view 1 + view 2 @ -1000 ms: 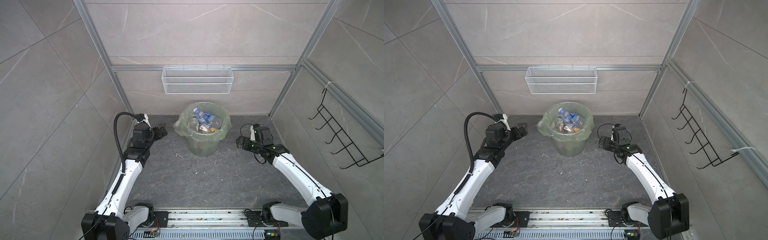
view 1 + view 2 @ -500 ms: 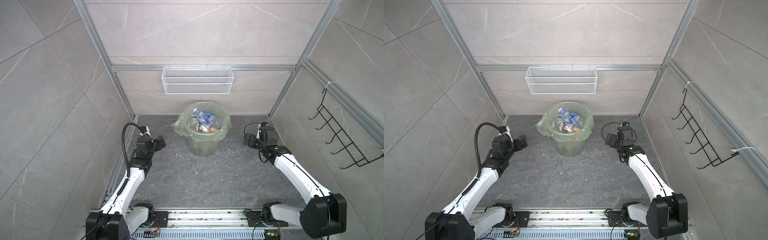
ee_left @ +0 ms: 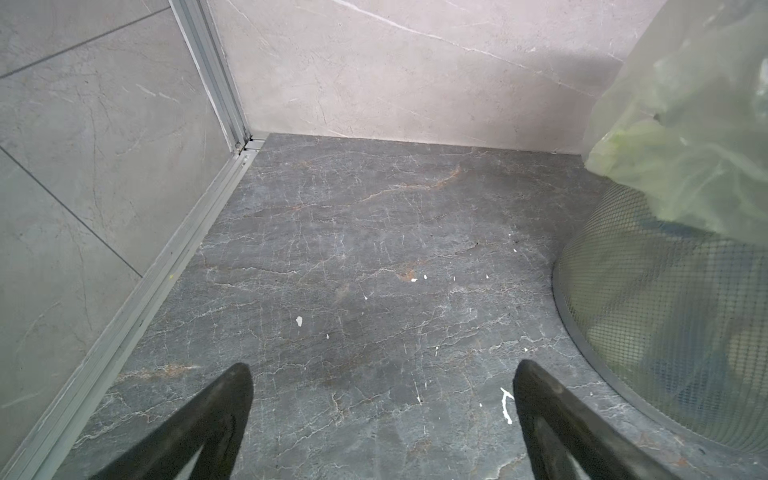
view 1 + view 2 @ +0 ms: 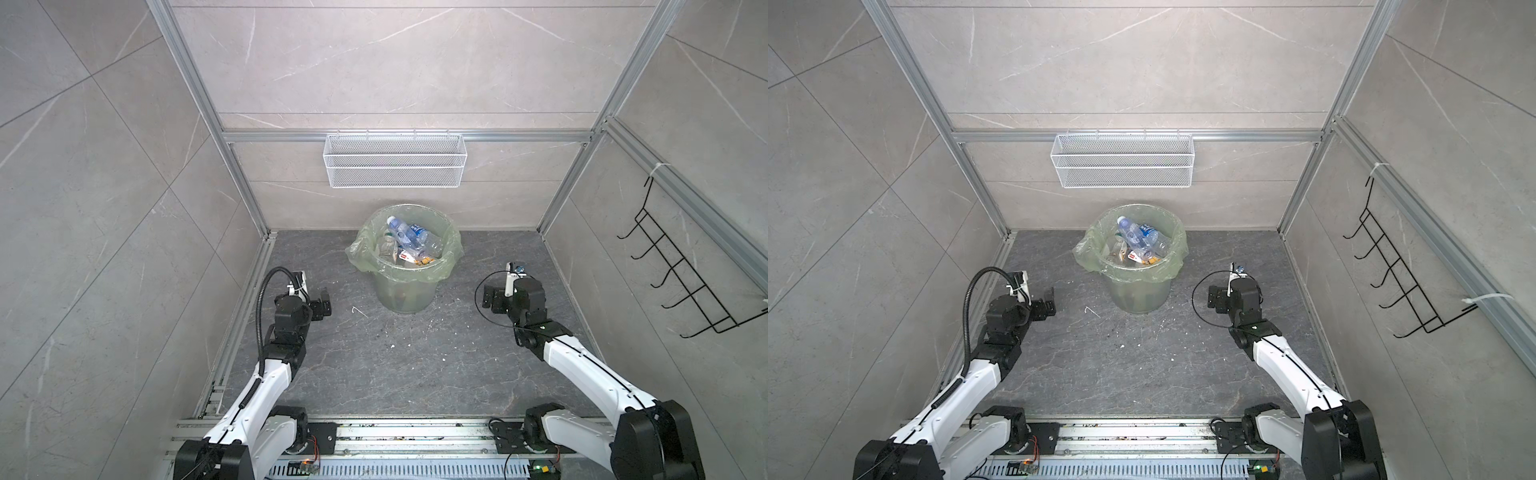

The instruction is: Throw the plastic bottles in the bin

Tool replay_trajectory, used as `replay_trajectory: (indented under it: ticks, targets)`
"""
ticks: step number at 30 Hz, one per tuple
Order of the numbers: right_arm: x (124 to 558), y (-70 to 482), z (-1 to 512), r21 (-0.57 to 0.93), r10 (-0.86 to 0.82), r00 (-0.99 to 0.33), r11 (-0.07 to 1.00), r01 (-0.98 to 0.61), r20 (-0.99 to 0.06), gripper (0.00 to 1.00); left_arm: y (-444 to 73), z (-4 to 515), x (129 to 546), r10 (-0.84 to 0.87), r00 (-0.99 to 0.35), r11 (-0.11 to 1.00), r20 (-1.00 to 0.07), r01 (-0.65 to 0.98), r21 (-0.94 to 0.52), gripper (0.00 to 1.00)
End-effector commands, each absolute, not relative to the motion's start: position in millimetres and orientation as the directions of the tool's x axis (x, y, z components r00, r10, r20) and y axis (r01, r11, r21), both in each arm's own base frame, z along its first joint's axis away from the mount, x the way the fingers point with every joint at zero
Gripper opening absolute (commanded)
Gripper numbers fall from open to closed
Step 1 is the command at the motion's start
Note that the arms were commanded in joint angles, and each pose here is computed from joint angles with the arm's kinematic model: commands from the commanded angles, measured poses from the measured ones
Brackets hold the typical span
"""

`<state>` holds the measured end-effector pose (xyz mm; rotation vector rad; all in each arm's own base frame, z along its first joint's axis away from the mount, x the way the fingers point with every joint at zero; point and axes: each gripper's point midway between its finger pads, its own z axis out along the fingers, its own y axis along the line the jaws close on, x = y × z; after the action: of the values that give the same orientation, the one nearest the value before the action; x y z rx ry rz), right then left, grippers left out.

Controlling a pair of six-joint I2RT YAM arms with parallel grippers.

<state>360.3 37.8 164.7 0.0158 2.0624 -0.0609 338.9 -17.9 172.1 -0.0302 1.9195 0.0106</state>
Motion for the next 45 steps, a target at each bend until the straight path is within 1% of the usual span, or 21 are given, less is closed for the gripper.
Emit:
replay_trajectory:
  ticks: [1, 3, 5, 8, 14, 16, 21, 24, 26, 28, 33, 38, 45]
  targets:
    - [367, 38, 171, -0.099, -0.073, -0.405, 0.994, 0.044, -0.911, 0.99, -9, 178, 340, 0.038, -0.263, 0.997, -0.964, -0.048, 0.052, 1.0]
    - [370, 46, 161, -0.111, -0.099, -0.428, 0.994, 0.002, -0.898, 0.98, -6, 168, 338, 0.044, -0.267, 0.997, -0.963, -0.053, 0.06, 1.0]
    - [372, 60, 156, -0.106, -0.126, -0.435, 0.992, -0.069, -0.891, 0.95, -4, 162, 336, 0.056, -0.278, 0.996, -0.959, -0.054, 0.073, 1.0]
    - [373, 68, 152, -0.119, -0.15, -0.428, 0.988, -0.099, -0.891, 0.95, -2, 153, 338, 0.067, -0.275, 0.996, -0.959, -0.045, 0.082, 1.0]
    - [375, 59, 155, -0.148, -0.153, -0.401, 0.988, -0.046, -0.903, 0.99, -3, 138, 352, 0.02, -0.264, 0.999, -0.964, 0.034, 0.012, 1.0]
    - [376, 57, 154, -0.151, -0.155, -0.391, 0.988, -0.041, -0.907, 1.0, -2, 134, 357, 0.026, -0.275, 0.998, -0.961, 0.055, 0.012, 1.0]
    - [382, 70, 144, -0.104, -0.143, -0.411, 0.988, -0.118, -0.9, 1.0, 4, 110, 369, -0.031, -0.316, 0.99, -0.948, 0.119, -0.072, 1.0]
    - [385, 59, 141, -0.076, -0.103, -0.406, 0.994, -0.081, -0.908, 1.0, 6, 96, 372, -0.059, -0.317, 0.983, -0.947, 0.148, -0.111, 1.0]
    - [386, 52, 141, -0.057, -0.08, -0.406, 0.996, -0.068, -0.91, 1.0, 7, 96, 377, -0.077, -0.308, 0.979, -0.948, 0.157, -0.131, 1.0]
    - [387, 48, 139, -0.059, -0.079, -0.402, 0.996, -0.062, -0.912, 1.0, 9, 92, 376, -0.059, -0.346, 0.982, -0.936, 0.151, -0.118, 1.0]
    - [387, 35, 127, -0.071, -0.077, -0.387, 0.997, -0.031, -0.919, 1.0, 9, 91, 379, -0.061, -0.345, 0.983, -0.936, 0.141, -0.115, 1.0]
    - [389, 38, 111, -0.065, -0.084, -0.379, 0.996, -0.063, -0.921, 1.0, 8, 90, 380, -0.051, -0.355, 0.986, -0.934, 0.128, -0.103, 1.0]
    - [390, 33, 91, -0.035, -0.053, -0.356, 0.998, -0.056, -0.933, 1.0, 8, 89, 381, -0.044, -0.362, 0.989, -0.931, 0.116, -0.091, 1.0]
